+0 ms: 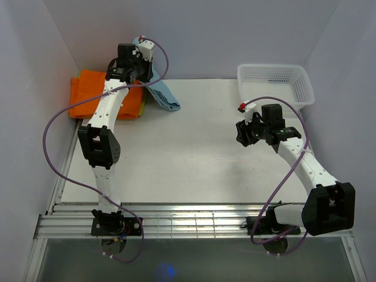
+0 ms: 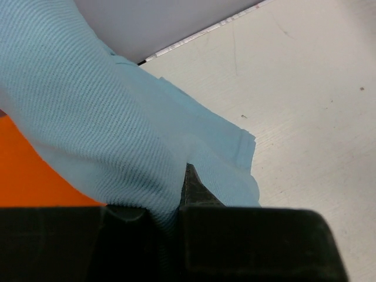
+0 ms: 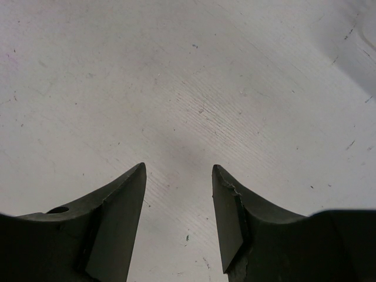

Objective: Fold and stack the trousers
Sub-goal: Neatly place the folded trousers to the corner

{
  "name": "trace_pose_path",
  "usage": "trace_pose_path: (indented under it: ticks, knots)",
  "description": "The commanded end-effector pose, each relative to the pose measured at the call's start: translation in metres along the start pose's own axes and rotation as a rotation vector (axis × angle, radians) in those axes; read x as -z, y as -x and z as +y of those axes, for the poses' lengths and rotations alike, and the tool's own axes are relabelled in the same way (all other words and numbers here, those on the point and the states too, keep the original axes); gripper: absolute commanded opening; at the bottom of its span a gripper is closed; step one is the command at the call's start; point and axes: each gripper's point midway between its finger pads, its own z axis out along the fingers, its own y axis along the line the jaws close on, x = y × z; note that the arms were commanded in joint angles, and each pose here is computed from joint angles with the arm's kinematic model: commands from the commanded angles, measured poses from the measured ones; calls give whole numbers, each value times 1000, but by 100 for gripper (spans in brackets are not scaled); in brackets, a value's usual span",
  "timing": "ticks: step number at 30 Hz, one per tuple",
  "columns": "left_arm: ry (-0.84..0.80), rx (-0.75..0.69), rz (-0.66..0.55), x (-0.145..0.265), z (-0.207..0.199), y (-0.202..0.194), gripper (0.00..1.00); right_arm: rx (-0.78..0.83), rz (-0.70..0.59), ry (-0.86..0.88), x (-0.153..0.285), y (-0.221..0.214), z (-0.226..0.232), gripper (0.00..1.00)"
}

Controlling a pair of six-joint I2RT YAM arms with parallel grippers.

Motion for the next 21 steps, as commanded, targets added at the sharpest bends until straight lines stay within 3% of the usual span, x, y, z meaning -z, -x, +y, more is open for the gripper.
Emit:
trace_pose_path:
  ticks: [1, 8, 13, 21]
  knots:
    - [-76, -227, -235, 55, -18, 85, 0, 15, -29, -1, 5, 8, -1, 55]
    - [-108, -301, -269, 75, -3, 94, 0, 16, -33, -3, 6, 10, -2, 54]
    - [-180, -452, -349, 92, -11, 111, 0, 19, -32, -3, 5, 11, -2, 54]
    - [-70, -415, -338, 96, 22, 120, 0, 24, -40, -5, 6, 14, -3, 54]
